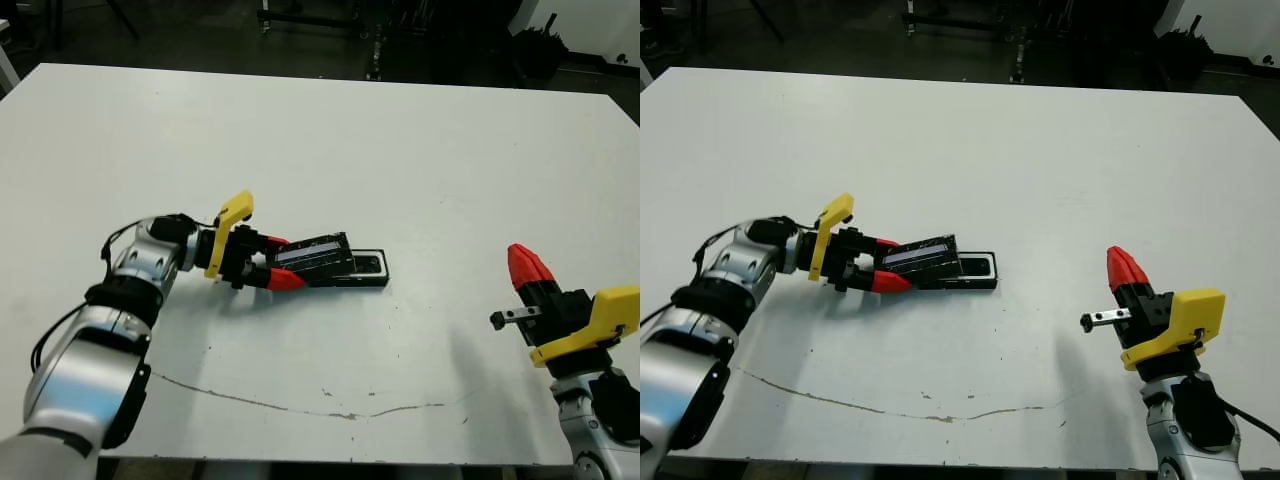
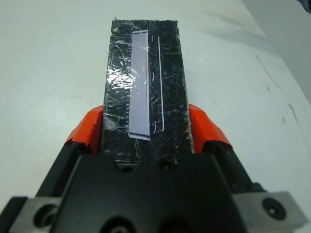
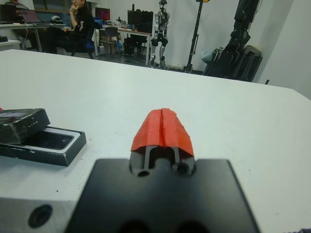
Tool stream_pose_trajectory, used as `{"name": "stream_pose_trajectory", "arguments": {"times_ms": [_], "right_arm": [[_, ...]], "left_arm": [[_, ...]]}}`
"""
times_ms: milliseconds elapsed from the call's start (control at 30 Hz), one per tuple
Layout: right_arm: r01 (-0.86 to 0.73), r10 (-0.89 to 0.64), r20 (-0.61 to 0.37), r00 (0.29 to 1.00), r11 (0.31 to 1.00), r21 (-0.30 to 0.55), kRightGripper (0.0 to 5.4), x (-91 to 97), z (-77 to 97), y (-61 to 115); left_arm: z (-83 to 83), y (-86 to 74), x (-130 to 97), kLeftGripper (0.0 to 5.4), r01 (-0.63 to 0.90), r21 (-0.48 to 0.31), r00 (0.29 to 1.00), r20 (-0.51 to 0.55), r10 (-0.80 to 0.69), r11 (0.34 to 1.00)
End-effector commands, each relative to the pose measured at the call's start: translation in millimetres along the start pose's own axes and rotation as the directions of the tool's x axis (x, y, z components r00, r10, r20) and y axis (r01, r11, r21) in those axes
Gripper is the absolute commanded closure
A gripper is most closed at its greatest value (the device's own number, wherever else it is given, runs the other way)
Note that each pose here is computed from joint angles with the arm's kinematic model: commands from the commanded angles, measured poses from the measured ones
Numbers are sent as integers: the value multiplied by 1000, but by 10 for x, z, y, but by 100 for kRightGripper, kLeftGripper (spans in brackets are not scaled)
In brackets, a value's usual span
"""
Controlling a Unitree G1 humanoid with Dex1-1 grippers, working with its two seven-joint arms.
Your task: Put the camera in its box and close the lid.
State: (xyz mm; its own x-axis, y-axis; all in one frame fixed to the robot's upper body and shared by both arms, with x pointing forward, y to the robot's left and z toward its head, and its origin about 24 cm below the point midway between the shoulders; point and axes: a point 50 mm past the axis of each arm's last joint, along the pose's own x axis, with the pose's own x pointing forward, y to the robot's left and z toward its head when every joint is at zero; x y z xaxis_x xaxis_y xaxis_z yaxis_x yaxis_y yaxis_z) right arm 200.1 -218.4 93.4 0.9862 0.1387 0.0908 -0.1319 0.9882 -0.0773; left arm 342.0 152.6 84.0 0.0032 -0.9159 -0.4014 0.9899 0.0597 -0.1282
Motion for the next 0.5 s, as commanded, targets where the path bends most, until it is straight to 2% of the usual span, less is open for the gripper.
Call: {"name": "stream_pose_trajectory", "arguments": {"times_ms": [33, 300, 500], "right_arm": [[-13, 13, -14, 1000, 1000, -2, 540, 2, -23, -11], [-12, 12, -15, 1000, 1000, 1, 540, 5, -17, -18], [-17, 17, -10, 1000, 1000, 3, 540, 4, -18, -25]], "left_arm": [[3, -55, 67, 223, 127, 34, 991, -37, -125, 991], [-61, -29, 154, 223, 37, -5, 999, -30, -37, 999], [-66, -24, 320, 223, -53, 68, 996, -73, 58, 996]]}}
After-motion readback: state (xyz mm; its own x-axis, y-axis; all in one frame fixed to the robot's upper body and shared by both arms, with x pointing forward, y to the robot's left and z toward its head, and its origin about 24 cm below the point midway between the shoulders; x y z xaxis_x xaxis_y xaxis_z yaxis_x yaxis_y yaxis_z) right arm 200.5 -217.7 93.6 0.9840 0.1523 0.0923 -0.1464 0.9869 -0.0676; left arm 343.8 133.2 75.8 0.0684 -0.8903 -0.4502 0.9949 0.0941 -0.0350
